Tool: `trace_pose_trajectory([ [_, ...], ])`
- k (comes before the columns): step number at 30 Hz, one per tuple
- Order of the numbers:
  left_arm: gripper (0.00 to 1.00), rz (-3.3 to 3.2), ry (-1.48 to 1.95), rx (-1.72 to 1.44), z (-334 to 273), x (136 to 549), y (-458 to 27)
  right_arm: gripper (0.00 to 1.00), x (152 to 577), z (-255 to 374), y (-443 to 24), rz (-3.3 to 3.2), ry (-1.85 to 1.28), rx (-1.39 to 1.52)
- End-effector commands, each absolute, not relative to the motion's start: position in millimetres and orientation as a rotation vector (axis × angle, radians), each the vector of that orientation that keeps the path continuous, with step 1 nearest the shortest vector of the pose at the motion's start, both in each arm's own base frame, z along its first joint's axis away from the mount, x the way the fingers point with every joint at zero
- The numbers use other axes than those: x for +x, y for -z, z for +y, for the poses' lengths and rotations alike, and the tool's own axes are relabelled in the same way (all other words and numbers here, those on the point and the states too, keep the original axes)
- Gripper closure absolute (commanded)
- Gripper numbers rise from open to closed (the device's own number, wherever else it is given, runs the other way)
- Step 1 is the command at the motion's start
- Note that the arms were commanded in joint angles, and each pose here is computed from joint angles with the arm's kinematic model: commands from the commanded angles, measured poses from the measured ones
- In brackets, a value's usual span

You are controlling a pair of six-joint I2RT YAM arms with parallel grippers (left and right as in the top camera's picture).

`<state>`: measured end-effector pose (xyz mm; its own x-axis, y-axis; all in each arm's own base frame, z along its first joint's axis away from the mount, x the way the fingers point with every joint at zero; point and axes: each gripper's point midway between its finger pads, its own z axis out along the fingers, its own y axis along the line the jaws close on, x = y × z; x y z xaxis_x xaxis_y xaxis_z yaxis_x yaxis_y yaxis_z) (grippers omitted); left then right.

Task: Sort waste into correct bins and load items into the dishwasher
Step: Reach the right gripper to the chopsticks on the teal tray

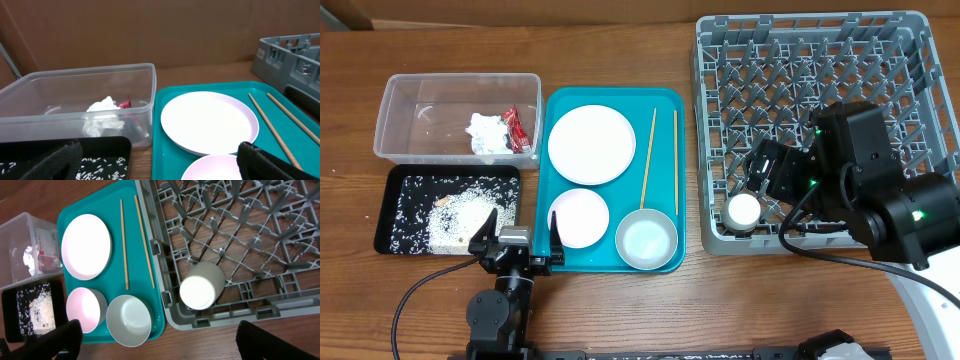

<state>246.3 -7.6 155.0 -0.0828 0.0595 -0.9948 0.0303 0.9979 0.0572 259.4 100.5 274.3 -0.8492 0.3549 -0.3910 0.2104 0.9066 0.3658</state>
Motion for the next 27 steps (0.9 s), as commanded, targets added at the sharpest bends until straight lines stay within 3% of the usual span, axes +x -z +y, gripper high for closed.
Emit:
trace_pose_trajectory([
  [1,0.00,1.646,-0.028,0.083,-8.4,246.0,-155.9,0.00,265.9,101.6,-280.9,2.571,-0.440,0.407],
  [4,0.00,1.646,-0.028,0.083,-8.4,246.1,-155.8,0.00,288.4,109.6,-299.4,2.453,-0.503,0.385],
  [14,0.00,1.646,-0.028,0.083,-8.4,246.1,-155.8,0.00,302.4,136.1,-308.2,2.419,-0.628,0.257],
  [20,0.00,1.646,-0.028,0.083,-8.4,246.0,-155.9,0.01,314.0,140.7,-248.6,2.615,-0.397,0.158],
  [23,0.00,1.646,-0.028,0.083,-8.4,246.1,-155.8,0.10,320.9,139.1,-217.7,2.712,-0.317,0.181],
  [27,0.01,1.646,-0.028,0.083,-8.4,246.1,-155.8,0.19,321.2,168.4,-196.7,2.800,-0.457,0.125],
])
